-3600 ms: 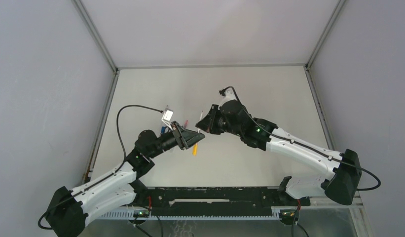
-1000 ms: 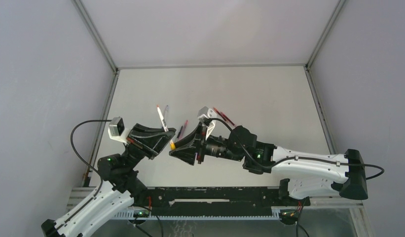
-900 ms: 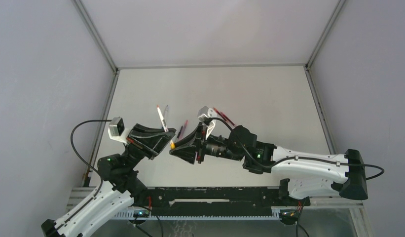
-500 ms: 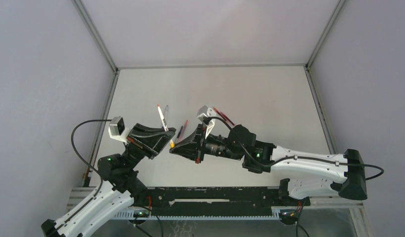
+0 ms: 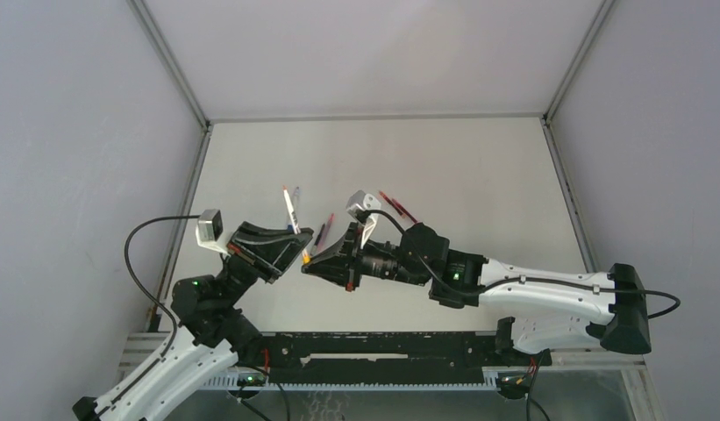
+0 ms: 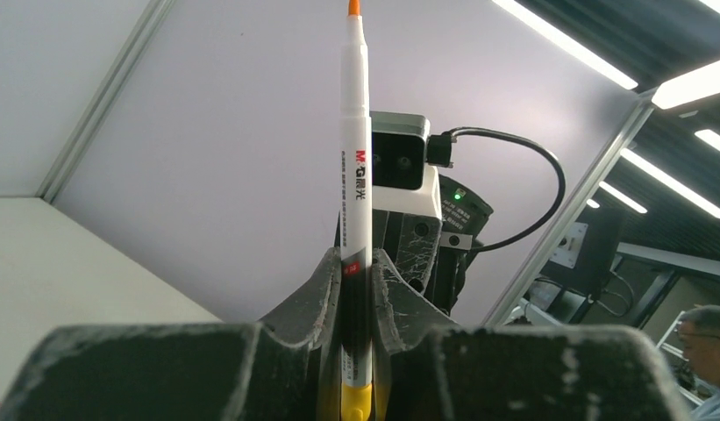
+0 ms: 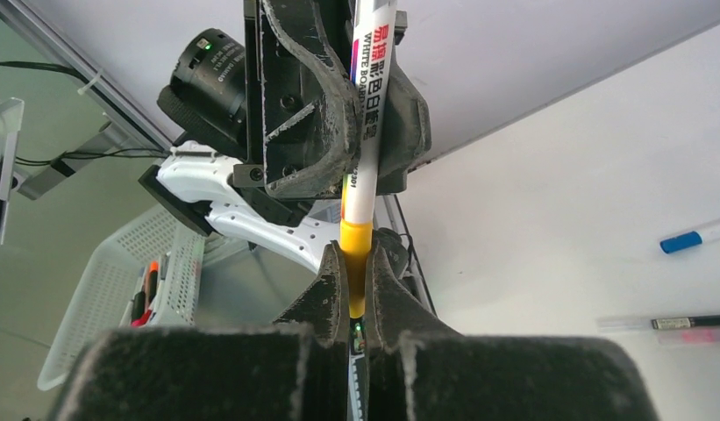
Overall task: Insert the pens into the pen caps
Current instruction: Remove the pen cap from the pen.
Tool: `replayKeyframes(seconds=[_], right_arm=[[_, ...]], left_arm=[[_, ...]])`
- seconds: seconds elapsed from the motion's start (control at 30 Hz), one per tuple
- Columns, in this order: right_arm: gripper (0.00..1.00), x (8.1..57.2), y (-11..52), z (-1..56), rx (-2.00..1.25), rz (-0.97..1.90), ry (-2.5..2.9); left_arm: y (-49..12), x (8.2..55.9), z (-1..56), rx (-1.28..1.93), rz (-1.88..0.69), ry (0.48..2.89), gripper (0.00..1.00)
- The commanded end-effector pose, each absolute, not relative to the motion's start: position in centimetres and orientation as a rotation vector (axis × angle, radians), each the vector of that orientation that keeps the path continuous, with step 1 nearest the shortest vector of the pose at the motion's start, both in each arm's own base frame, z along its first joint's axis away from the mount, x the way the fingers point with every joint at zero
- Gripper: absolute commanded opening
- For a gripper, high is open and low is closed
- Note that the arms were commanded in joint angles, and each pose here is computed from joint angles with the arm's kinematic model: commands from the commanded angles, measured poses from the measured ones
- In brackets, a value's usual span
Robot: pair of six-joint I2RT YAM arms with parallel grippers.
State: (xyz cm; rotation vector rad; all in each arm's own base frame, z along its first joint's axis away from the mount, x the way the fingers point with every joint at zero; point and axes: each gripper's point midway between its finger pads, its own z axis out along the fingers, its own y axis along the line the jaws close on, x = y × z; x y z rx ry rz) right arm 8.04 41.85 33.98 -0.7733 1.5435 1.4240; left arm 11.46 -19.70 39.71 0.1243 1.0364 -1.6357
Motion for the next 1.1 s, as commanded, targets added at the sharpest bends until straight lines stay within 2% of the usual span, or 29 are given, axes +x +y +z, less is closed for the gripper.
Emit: replayKeyframes(seconds=[0.0,0.77,1.07], right_arm=[[0.00,5.7,42.2,31.4,-0.908,1.419,1.612],[0.00,2.0,40.2,26.5,-0.999,1.429,1.689],[0.00,0.1,40.3,22.9,-1.081,1.374,1.780]], left_arm=[[-17.7,11.5,43.3,0.083,-1.550,0.964,0.00],[-15.5,10.1,45.5,0.048,-1.536,0.871,0.00],[-14.8,9.9,46.5,0.023,-1.537,0.834,0.00]])
